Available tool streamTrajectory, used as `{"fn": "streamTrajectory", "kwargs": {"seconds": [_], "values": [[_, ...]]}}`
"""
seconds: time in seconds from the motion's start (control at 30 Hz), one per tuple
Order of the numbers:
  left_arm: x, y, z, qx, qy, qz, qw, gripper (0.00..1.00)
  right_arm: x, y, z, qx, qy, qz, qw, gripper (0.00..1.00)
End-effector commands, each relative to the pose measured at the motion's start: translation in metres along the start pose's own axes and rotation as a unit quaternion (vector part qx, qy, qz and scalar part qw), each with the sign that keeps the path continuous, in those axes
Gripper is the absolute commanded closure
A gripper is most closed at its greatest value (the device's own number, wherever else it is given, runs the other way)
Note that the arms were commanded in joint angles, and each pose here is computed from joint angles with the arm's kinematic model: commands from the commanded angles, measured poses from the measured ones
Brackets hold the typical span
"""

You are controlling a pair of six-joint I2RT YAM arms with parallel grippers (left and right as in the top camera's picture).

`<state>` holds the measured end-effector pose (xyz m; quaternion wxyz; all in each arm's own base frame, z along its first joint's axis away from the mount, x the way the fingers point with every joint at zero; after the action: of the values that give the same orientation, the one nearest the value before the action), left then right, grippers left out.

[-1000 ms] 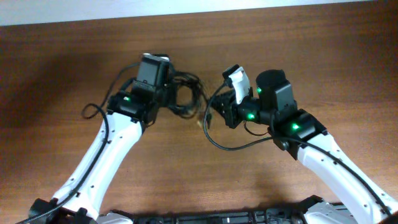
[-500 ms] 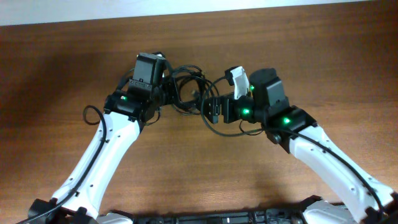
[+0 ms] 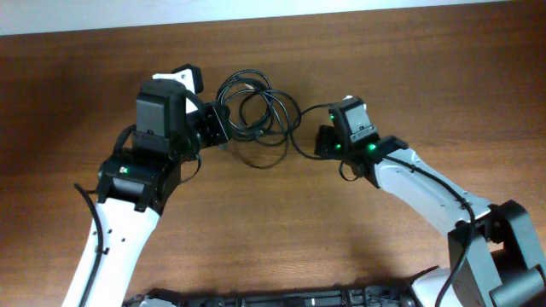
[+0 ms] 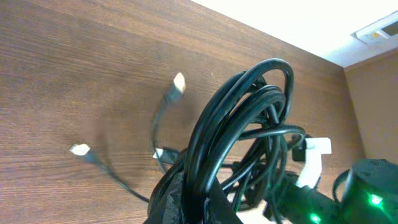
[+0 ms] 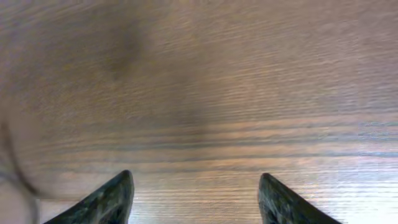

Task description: Untangle cables

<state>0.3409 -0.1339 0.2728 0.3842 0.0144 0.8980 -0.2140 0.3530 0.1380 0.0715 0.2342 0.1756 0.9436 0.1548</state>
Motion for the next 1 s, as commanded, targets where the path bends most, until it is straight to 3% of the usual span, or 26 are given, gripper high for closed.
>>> {"fn": "streamTrajectory", "kwargs": {"seconds": [0.0,0.1,0.13,0.17,0.23,0.27,0.33,0.37,0.4,0.5,0.57,0.67,0.77,0.83,0.9,0.97], "values": [[-0.015,0.007,-0.010,-0.029,-0.036,-0.022,0.999,1.00,0.023,0.055,-0.039,-0.212,0.096,-0.116,0.966,0.19],[-0.012,0.006,-0.009,-0.026,-0.028,-0.022,0.999,1.00,0.045,0.101,-0.090,-0.389,0.153,-0.159,0.894,0.13],[-0.009,0.007,-0.009,-0.028,-0.022,-0.024,0.999,1.00,0.048,0.123,-0.118,-0.482,0.161,-0.189,0.840,0.03],[-0.009,0.008,-0.009,-0.028,-0.020,-0.024,0.999,1.00,0.046,0.134,-0.137,-0.533,0.150,-0.219,0.803,0.05],[-0.007,0.008,-0.008,-0.030,-0.017,-0.025,0.999,0.98,0.032,0.144,-0.140,-0.544,0.096,-0.251,0.795,0.01],[-0.006,0.009,-0.008,-0.030,-0.014,-0.025,0.999,1.00,0.026,0.146,-0.137,-0.536,0.074,-0.256,0.801,0.01],[0.000,-0.007,-0.008,0.016,0.006,-0.025,1.000,1.00,0.009,0.145,-0.105,-0.445,0.013,-0.239,0.863,0.01],[0.006,-0.023,-0.009,0.066,0.025,-0.025,0.997,0.99,-0.002,0.130,-0.073,-0.328,-0.034,-0.217,0.919,0.03],[0.008,-0.027,-0.010,0.079,0.030,-0.025,0.996,0.99,-0.008,0.115,-0.058,-0.251,-0.063,-0.204,0.944,0.04],[0.011,-0.041,-0.013,0.121,0.043,-0.023,0.992,0.99,-0.017,0.101,-0.049,-0.174,-0.101,-0.199,0.959,0.04],[0.021,-0.053,-0.018,0.165,0.063,0.022,0.984,1.00,-0.038,0.071,-0.044,-0.089,-0.143,-0.094,0.981,0.04],[0.034,-0.047,-0.018,0.158,0.083,0.068,0.982,1.00,-0.050,0.028,-0.040,-0.013,-0.151,-0.027,0.988,0.04],[0.022,-0.026,-0.018,0.130,0.064,0.056,0.988,1.00,-0.059,-0.045,-0.039,0.076,-0.115,0.030,0.990,0.04],[0.015,-0.015,-0.019,0.117,0.053,0.041,0.991,1.00,-0.051,-0.063,-0.037,0.079,-0.072,0.054,0.993,0.04],[0.014,-0.016,-0.018,0.118,0.052,0.042,0.991,1.00,-0.027,-0.030,-0.034,-0.022,0.005,0.038,0.999,0.03],[0.015,-0.014,-0.014,0.115,0.055,0.041,0.991,1.00,-0.009,0.011,-0.042,-0.146,0.067,-0.010,0.987,0.01]]}}
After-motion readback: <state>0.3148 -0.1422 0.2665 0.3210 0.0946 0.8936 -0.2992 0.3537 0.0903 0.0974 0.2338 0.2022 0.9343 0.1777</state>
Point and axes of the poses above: each gripper's point midway between its finger pads, its own z axis out along the fingers, its own y axis along the line the jaws close on, x = y × z, the point moved 1 cm from there along -z, back along the fingers, and after that the axes turned 11 degrees about z, right-handed, at the moved point
